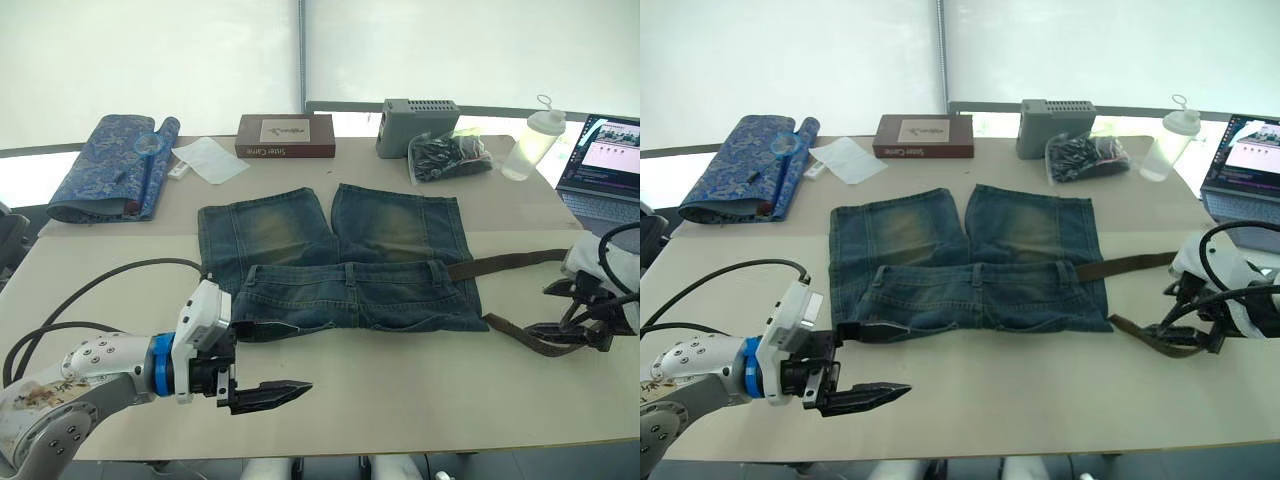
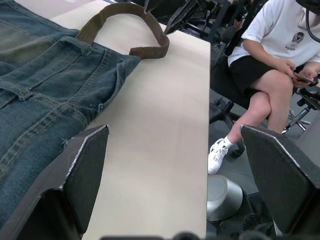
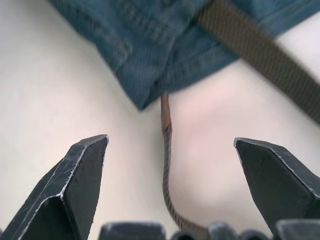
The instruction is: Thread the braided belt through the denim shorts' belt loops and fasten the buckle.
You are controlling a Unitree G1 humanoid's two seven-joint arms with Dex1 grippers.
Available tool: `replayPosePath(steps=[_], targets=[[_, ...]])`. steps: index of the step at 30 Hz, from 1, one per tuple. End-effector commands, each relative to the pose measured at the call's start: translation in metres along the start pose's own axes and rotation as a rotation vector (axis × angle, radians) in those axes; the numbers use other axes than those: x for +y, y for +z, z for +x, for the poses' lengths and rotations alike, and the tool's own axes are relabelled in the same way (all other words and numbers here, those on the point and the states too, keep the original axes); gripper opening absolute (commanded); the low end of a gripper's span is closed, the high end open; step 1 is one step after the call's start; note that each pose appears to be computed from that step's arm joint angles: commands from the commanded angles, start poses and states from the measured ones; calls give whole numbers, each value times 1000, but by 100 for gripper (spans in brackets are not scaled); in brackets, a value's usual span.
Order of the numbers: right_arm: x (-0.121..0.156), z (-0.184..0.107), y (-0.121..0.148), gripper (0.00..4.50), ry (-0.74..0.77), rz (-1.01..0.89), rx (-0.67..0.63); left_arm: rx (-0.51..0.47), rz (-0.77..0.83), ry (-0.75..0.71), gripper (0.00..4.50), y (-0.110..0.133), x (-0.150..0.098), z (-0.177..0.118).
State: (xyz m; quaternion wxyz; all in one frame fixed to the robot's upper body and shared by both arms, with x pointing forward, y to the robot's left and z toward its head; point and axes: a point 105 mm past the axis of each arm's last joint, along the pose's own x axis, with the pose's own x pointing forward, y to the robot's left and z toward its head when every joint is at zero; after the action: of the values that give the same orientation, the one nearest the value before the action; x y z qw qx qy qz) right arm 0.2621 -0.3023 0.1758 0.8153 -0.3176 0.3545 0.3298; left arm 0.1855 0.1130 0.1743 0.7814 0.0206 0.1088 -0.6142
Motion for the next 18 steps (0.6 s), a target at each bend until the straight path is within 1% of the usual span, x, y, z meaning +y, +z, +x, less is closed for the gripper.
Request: replayPosePath(steps=[1, 6, 10, 15, 18], targets=[[-8, 1, 1, 449, -25, -36, 26, -7, 33, -23, 443, -2, -7, 2], [-15, 15, -10, 449, -16, -49, 82, -10, 42, 19, 443, -11, 0, 3], [-17, 19, -19, 449, -2, -67, 133, -6, 41, 32, 443, -16, 3, 1], [-20, 27, -33, 449, 3, -98, 200, -19, 53, 42, 443, -11, 8, 4], [-20, 33, -36, 449, 12, -98, 202, -19, 56, 43, 443, -7, 10, 5]])
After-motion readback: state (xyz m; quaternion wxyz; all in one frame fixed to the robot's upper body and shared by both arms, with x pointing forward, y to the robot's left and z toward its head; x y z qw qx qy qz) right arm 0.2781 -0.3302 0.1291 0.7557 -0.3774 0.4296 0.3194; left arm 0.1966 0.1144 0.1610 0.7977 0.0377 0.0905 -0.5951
